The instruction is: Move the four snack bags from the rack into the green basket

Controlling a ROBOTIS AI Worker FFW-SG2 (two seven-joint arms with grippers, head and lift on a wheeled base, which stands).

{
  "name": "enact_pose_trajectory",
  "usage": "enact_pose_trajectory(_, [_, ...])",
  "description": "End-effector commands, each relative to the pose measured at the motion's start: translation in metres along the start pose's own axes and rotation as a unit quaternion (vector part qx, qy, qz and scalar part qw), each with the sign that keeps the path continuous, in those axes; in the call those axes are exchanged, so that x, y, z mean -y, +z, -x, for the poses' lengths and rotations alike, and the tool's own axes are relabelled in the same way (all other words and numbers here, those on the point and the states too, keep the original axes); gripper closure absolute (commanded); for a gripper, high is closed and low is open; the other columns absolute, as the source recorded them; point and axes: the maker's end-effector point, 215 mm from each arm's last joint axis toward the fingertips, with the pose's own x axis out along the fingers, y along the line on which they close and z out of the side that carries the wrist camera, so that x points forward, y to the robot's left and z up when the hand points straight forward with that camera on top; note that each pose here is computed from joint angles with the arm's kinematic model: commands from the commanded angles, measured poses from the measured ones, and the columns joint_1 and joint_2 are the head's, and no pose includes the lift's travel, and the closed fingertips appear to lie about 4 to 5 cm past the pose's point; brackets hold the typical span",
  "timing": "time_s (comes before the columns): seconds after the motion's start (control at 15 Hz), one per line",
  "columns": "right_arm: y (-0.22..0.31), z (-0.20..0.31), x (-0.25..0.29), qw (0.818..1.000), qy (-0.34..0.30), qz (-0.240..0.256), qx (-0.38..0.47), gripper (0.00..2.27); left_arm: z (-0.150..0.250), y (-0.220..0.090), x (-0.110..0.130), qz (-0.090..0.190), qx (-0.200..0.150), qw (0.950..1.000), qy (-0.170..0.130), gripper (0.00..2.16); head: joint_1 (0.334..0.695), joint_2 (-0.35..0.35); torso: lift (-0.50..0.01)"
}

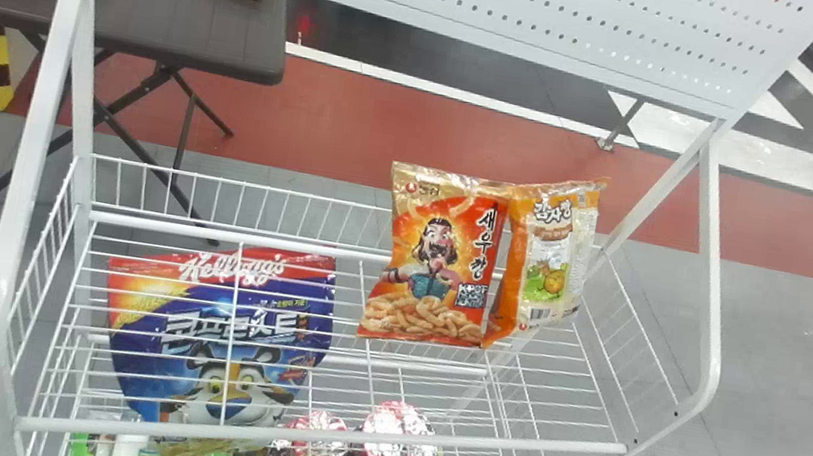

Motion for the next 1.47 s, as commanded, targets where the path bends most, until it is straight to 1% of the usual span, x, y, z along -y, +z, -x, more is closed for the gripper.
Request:
enact_pose_trajectory(0.0, [0.044,0.003,0.034,0.997,-0.037,-0.015,0.062,0.05,0.0,-0.001,-0.001,0.001,-0.002,1.0,0.002,1.87,0.695,-0.35,0.0])
enact_pose_trajectory(0.07, [0.069,0.007,0.052,0.993,-0.056,-0.028,0.1,0.05,-0.001,-0.001,-0.001,0.001,-0.001,1.0,0.002,1.87,0.695,-0.35,0.0])
enact_pose_trajectory(0.2, [0.123,0.02,0.087,0.979,-0.087,-0.054,0.179,0.06,-0.003,-0.002,0.0,0.0,-0.004,1.0,0.002,1.87,0.695,-0.35,0.0])
enact_pose_trajectory(0.4, [0.184,0.021,0.157,0.949,-0.144,-0.091,0.267,0.07,-0.006,-0.005,-0.001,0.0,-0.011,0.9999,0.005,1.87,0.695,-0.35,0.0])
enact_pose_trajectory(0.47, [0.204,0.017,0.176,0.937,-0.155,-0.094,0.298,0.07,-0.008,-0.005,0.0,0.0,-0.012,0.9999,0.005,1.87,0.695,-0.35,0.0])
enact_pose_trajectory(0.53, [0.218,0.01,0.193,0.929,-0.168,-0.091,0.316,0.07,-0.009,-0.006,0.0,0.0,-0.013,0.9999,0.004,1.87,0.695,-0.35,0.0])
enact_pose_trajectory(0.6, [0.228,-0.005,0.208,0.926,-0.177,-0.092,0.32,0.07,-0.008,-0.006,-0.001,-0.001,-0.013,0.9999,0.006,1.87,0.695,-0.35,0.0])
enact_pose_trajectory(0.67, [0.233,-0.023,0.225,0.927,-0.184,-0.093,0.314,0.07,-0.007,-0.005,-0.002,-0.001,-0.013,0.9999,0.007,1.87,0.695,-0.35,0.0])
enact_pose_trajectory(0.8, [0.224,-0.062,0.249,0.937,-0.19,-0.1,0.274,0.07,-0.004,-0.005,-0.002,0.001,-0.009,0.9999,0.008,1.87,0.695,-0.35,0.0])
enact_pose_trajectory(0.87, [0.22,-0.077,0.258,0.941,-0.181,-0.11,0.263,0.07,-0.001,-0.003,-0.003,0.002,-0.007,0.9999,0.009,1.87,0.695,-0.35,0.0])
enact_pose_trajectory(0.93, [0.217,-0.093,0.254,0.948,-0.149,-0.124,0.25,0.09,-0.001,-0.004,-0.004,0.003,-0.007,0.9999,0.01,1.87,0.695,-0.35,0.0])
enact_pose_trajectory(1.0, [0.217,-0.102,0.26,0.949,-0.14,-0.134,0.248,0.09,0.0,-0.004,-0.004,0.005,-0.007,0.9999,0.011,1.87,0.695,-0.35,0.0])
enact_pose_trajectory(1.2, [0.228,-0.118,0.266,0.95,-0.133,-0.133,0.249,0.12,-0.001,-0.001,-0.004,0.004,-0.008,0.9999,0.012,1.87,0.695,-0.35,0.0])
enact_pose_trajectory(1.27, [0.234,-0.124,0.266,0.951,-0.125,-0.131,0.25,0.21,0.0,-0.001,-0.005,0.006,-0.008,0.9999,0.013,1.87,0.695,-0.35,0.0])
enact_pose_trajectory(1.4, [0.236,-0.137,0.259,0.96,-0.096,-0.127,0.232,0.61,0.001,-0.001,-0.005,0.007,-0.009,0.9998,0.014,1.87,0.695,-0.35,0.0])
